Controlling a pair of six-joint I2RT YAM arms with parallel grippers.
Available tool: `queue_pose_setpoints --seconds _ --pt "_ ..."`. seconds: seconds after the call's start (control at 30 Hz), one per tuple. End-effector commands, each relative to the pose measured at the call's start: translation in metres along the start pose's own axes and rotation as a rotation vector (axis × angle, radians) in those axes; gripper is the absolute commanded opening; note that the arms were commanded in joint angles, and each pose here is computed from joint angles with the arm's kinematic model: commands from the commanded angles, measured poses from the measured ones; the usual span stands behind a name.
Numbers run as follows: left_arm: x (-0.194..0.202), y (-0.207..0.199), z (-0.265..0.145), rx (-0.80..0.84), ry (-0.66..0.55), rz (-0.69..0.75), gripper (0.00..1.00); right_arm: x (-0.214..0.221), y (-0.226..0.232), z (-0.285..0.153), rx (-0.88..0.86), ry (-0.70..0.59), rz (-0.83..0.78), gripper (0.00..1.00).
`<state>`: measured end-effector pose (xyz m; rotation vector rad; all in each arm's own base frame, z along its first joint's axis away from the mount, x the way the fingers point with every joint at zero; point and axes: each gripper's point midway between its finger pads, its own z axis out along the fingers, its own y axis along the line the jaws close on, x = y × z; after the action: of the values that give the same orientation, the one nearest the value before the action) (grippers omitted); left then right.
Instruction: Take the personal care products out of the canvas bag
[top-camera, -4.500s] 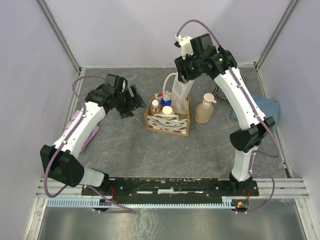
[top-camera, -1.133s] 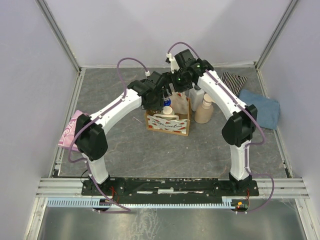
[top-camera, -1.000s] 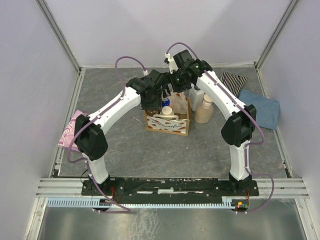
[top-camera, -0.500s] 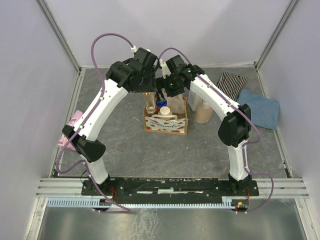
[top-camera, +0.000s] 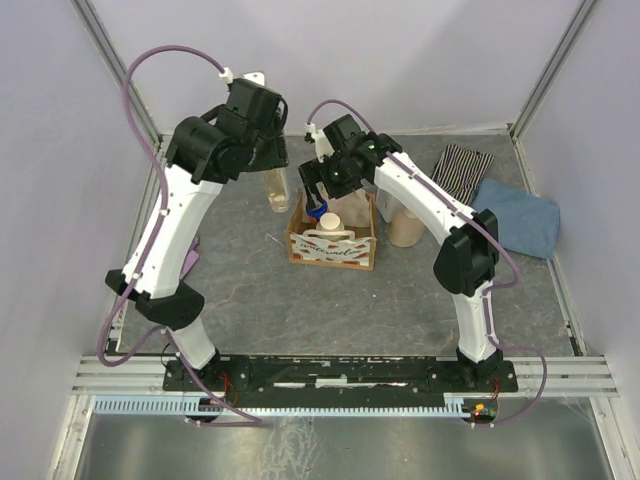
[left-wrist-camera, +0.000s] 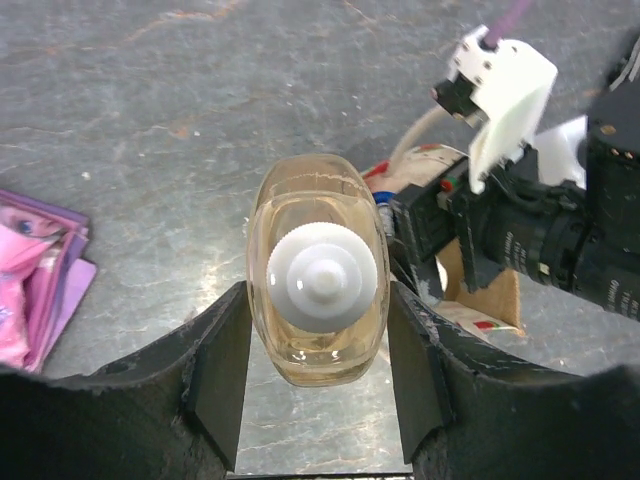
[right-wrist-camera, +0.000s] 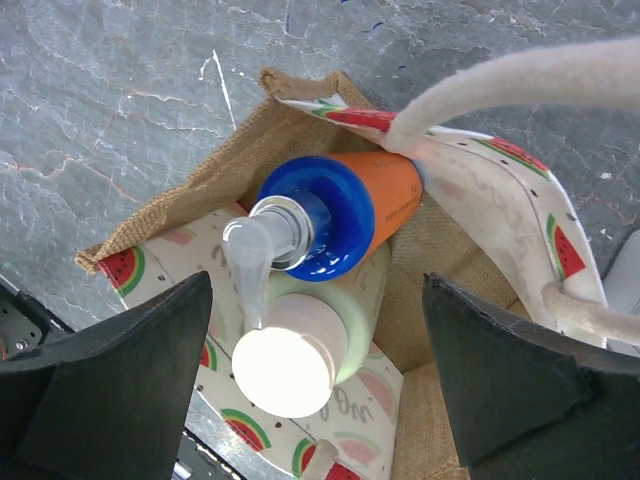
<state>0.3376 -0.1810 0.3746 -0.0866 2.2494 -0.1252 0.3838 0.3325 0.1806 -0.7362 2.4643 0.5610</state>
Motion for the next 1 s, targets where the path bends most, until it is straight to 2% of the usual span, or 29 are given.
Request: queue_pose_setpoints --seconds 0.0,0.17,0.47,0.67,0.83,0.97 --pt "-0.043 0.034 -0.034 -0.063 -0.196 -0.105 0.03 -0.026 0.02 -0.015 -0.031 -0.098 -0.068 0.93" --pt "-0.03 0.052 -0.014 -0.137 -0.165 -0.107 0.04 -0.029 0.028 -0.022 -0.01 -0.121 -0.117 0.94" --pt "0.009 0.061 0.045 -0.138 -0.121 -0.125 0.06 -0.005 0.003 0.013 0.117 0.009 -0.11 0.92" --pt "0.033 0.078 0.081 -0.165 -0.1 -0.157 0.08 0.012 -0.004 0.033 0.132 0.068 -0.109 0.83" --pt "0.047 0.085 0.097 -0.188 -0.108 -0.163 0.08 0.016 -0.005 0.041 0.141 0.071 -0.127 0.81" --pt "0.063 0.087 0.107 -0.186 -0.101 -0.165 0.08 0.015 -0.007 0.043 0.163 0.068 -0.139 0.69"
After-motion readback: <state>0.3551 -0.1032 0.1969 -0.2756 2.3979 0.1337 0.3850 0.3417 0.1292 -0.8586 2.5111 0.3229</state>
